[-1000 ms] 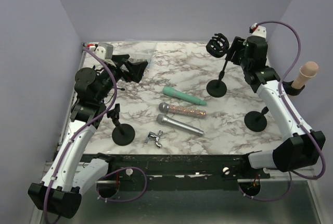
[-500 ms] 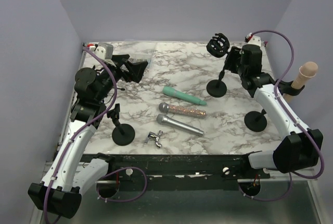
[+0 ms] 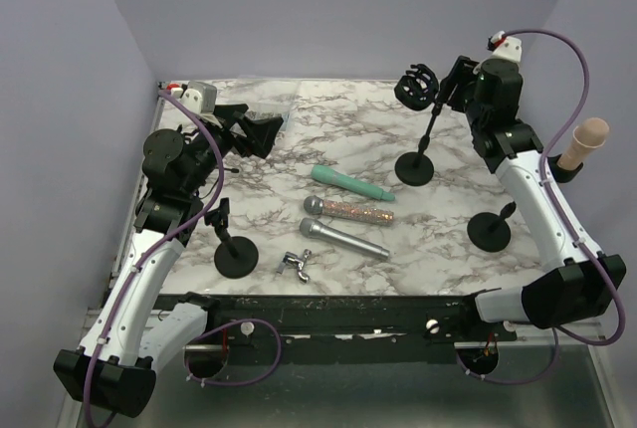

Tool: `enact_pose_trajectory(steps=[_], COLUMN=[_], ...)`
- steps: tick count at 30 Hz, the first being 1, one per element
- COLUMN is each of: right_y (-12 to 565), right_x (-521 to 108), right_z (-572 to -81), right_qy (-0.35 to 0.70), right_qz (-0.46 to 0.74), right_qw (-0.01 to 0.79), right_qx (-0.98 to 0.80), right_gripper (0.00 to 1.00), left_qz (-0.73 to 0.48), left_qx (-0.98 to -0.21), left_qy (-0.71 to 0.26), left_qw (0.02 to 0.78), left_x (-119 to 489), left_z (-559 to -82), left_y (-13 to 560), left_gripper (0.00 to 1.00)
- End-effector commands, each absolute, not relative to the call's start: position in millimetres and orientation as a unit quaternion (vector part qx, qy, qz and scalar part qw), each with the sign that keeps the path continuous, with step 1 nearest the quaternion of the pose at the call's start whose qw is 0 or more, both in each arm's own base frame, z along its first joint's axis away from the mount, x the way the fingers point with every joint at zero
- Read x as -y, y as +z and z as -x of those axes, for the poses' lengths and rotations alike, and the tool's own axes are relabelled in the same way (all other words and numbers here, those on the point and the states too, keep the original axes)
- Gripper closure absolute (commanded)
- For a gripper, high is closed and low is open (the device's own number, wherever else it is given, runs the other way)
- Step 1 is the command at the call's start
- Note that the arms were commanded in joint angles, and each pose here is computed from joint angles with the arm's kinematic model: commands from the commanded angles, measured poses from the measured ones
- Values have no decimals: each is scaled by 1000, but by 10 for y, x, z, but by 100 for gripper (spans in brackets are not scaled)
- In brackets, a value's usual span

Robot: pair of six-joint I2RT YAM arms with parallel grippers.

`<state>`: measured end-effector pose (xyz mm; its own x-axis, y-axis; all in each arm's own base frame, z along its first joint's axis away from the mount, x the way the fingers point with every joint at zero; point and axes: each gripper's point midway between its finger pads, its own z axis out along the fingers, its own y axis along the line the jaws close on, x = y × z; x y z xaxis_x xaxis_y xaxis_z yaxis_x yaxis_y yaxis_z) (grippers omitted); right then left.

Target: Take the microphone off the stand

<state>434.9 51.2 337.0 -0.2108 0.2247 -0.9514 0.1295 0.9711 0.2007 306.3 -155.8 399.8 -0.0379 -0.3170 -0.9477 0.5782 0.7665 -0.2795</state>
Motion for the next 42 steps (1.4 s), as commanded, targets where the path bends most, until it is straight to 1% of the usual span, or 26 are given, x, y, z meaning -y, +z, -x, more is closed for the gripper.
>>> enact_pose_trajectory(steps=[1,5,9,15,19,22,30,42], right_y=[3350,3174,2849,2325,2073,1975,1707,1322], right_x=[-450,-495,-528,-497,-458,-409,-434,-489], right_z=[-4430,-4464,-4472,-4347,-4248,-4182,-4071,-4054], right_qy=[15,23,27,14,1,-12,-5,2], right_qz=[-118,-116,-118,-121,-118,-118,-115,-114], right_qw=[617,608,583,544,525,515,493,461], right_qx=[-778,-785,-803,-830,-843,-849,-862,-880], right_gripper=[39,39,38,38,38,38,38,38], left_qz=[-114,-116,-116,-114,-114,-113,-114,-114], left_qx=[-631,-628,-628,-630,-628,-629,-628,-626], left_qy=[-334,-336,-339,-338,-337,-339,-340,-335], left_qw=[691,692,690,690,693,690,691,695], left_x=[1595,1600,1611,1605,1597,1602,1606,1597], left_z=[-3018,-3003,-3000,-3007,-2999,-3006,-2997,-2989], left_y=[4065,4083,4078,4069,4074,4073,4082,4075], left_gripper=[3,2,2,2,2,2,2,2])
